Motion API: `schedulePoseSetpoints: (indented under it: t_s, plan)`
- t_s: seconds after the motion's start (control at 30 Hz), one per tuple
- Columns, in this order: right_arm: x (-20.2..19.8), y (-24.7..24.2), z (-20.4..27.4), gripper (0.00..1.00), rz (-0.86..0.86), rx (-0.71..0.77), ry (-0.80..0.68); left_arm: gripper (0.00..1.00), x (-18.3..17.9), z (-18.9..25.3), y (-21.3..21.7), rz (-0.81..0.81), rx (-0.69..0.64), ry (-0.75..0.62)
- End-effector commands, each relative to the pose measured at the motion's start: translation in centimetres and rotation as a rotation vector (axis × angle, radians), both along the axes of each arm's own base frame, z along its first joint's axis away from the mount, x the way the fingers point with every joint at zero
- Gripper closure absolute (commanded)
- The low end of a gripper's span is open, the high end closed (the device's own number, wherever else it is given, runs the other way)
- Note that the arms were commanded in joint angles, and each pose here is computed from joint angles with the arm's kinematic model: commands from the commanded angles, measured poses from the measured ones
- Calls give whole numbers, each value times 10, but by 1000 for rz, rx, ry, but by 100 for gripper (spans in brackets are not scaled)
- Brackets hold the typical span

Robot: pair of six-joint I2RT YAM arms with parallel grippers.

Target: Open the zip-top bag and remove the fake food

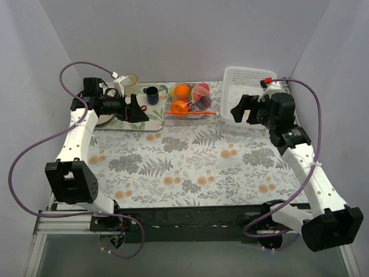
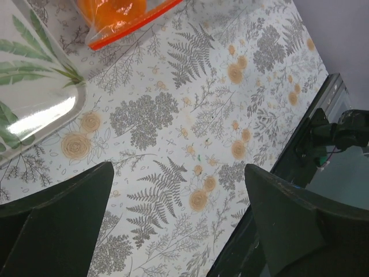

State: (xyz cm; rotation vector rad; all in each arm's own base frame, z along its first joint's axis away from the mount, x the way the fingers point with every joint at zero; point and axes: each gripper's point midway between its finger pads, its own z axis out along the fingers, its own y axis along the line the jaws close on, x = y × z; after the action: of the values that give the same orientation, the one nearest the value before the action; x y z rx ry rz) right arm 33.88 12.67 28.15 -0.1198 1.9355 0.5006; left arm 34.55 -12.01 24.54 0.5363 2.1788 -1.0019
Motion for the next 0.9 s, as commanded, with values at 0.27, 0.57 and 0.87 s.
schedulePoseSetpoints:
  t_s: [0.27, 0.57, 0.87]
  plan:
    - [101, -45, -2, 1, -341, -177, -48, 2, 25, 30, -70, 103, -89, -125]
    - [147, -59, -65, 99, -475, -264, 34, 2, 60, 7, -84, 98, -52, -250]
    - [128, -78, -143, 99, -525, -364, 187, 2, 86, -29, -98, 30, 200, -463]
